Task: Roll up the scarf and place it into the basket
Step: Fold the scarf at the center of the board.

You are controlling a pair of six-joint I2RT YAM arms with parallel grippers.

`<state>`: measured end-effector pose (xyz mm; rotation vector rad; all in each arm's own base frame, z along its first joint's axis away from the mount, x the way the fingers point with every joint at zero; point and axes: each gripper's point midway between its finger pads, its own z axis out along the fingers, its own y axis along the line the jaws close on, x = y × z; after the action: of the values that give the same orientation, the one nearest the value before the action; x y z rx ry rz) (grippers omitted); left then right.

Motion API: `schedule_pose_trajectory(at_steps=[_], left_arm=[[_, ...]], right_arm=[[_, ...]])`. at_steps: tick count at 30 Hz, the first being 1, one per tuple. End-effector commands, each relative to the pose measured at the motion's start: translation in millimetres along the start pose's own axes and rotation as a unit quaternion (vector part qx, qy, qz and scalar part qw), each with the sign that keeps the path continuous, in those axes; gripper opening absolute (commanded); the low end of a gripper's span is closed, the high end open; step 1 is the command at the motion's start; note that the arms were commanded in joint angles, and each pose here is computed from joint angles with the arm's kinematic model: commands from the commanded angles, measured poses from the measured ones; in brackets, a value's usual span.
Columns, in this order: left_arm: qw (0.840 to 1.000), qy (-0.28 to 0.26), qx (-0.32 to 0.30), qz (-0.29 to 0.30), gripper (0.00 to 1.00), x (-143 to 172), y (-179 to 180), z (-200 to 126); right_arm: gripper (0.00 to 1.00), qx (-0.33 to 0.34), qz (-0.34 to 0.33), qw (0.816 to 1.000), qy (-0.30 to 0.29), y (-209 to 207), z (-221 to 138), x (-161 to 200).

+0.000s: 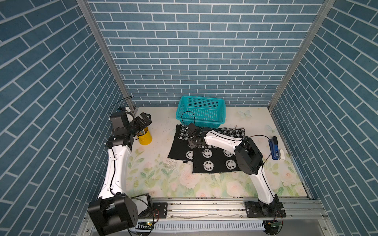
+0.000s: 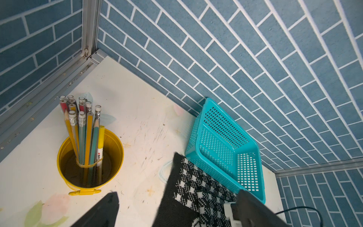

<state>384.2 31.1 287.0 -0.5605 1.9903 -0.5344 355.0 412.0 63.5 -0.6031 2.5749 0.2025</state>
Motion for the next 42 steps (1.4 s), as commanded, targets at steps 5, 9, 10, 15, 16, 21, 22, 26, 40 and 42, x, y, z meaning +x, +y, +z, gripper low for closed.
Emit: schedule_pose_trajectory(at_steps=[5,9,10,15,16,21,22,26,40,42], left_arm=[[1.0,-0.007,0.007,0.007,1.0,-4.0,-0.2,2.1],[1.0,-0.01,0.004,0.01,1.0,-6.0,-0.5,0.5],[1.0,-0.01,0.003,0.012,1.0,-6.8,-0.2,0.5],[1.0,-0.007,0.006,0.009,1.0,-7.4,-0.2,5.7],[1.0,-0.005,0.006,0.008,1.0,-7.1,-0.3,7.0],[1.0,-0.006,0.009,0.005,1.0,-7.9,-0.2,9.2],[1.0,-0.006,0.01,0.005,1.0,-7.4,-0.2,9.7],[1.0,0.004,0.021,0.01,1.0,-2.9,-4.9,12.3],[0.988,0.112,0.089,0.065,1.0,98.5,-69.1,51.0],[0.984,0.134,0.092,0.073,1.0,123.2,-78.1,60.0]], right_arm=[[0.0,-0.116,-0.011,0.99,-0.078,56.8,-33.4,-96.9],[0.0,-0.173,0.025,0.98,-0.092,58.4,-12.2,-132.0],[0.0,-0.178,0.033,0.979,-0.099,55.4,-9.0,-136.4],[0.26,-0.224,0.062,0.968,-0.091,46.8,14.0,-134.7],[0.43,-0.227,0.056,0.968,-0.086,47.4,16.4,-133.8],[0.94,-0.25,0.017,0.962,-0.111,60.1,-20.1,-139.7],[0.97,-0.249,0.009,0.961,-0.124,60.8,-34.9,-140.6],[1.0,-0.234,0.004,0.959,-0.162,42.4,-98.0,-128.1],[1.0,-0.125,0.155,0.972,-0.124,-110.3,-129.2,58.4],[0.99,-0.115,0.174,0.97,-0.123,-126.9,-125.1,74.4]])
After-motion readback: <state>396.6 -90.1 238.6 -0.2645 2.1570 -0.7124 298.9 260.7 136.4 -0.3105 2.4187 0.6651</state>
